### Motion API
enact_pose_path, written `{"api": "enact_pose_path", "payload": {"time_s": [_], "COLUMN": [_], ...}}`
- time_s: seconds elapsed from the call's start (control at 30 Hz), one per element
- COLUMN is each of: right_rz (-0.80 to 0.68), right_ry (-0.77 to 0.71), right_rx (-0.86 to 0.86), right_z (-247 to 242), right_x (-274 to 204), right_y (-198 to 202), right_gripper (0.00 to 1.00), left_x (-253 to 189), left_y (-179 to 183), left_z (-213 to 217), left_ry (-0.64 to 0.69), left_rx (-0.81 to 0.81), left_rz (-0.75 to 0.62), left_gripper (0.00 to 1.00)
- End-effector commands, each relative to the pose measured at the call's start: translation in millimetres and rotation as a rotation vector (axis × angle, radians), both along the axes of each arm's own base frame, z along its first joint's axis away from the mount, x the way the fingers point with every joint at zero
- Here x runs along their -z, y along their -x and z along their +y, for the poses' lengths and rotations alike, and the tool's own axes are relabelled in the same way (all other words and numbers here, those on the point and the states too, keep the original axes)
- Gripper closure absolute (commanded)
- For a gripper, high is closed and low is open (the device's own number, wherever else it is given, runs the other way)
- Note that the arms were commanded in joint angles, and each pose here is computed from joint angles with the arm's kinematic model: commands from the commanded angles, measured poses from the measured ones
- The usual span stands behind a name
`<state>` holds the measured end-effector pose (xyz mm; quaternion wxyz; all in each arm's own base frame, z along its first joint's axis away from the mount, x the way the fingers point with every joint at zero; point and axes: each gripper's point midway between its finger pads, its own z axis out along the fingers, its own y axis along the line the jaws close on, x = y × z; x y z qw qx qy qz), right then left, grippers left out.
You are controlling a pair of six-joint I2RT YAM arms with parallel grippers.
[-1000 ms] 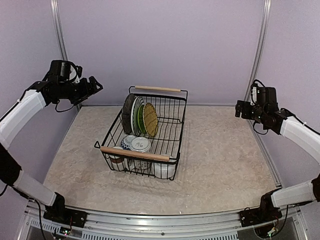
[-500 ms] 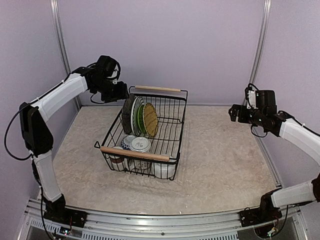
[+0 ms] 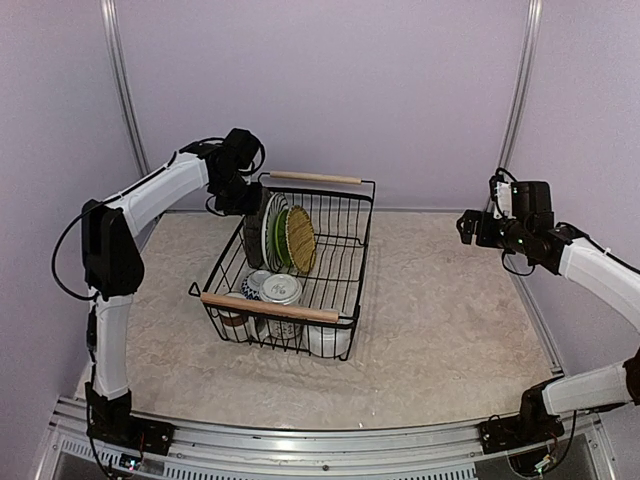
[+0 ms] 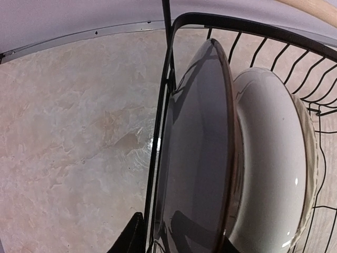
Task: Unload the mixed dishes from the dish rack
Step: Grab the plate from the dish rack.
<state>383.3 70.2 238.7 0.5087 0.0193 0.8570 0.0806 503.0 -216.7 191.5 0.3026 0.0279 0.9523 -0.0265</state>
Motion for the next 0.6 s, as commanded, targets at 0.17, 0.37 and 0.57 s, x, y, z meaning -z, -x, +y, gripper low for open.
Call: {"api": "enact_pose_path", "payload": {"time_s": [0.17,0.37,0.57], "right_rz": [0.01,0.016,0.017], "right_ry": [-0.007,-0.008,-0.008], "right_rx": [0.004,0.002,-0.001], "right_z": [0,3,6], "right_x": [5,8,8], "right_y": [1,0,-2], "right_gripper": [0.0,0.0,0.0], "left_x": [8,2,-19], "left_y": [-8,-10,-10], "left_z": [-7,-9,-11], "left_ry": [-0.152,-0.161,-0.204], "left_rx": [0.041,0.054,0.058], "left_rz": [-0.02,-0.037,-0.094], "left_gripper": [0.82,0.94,1.0]}}
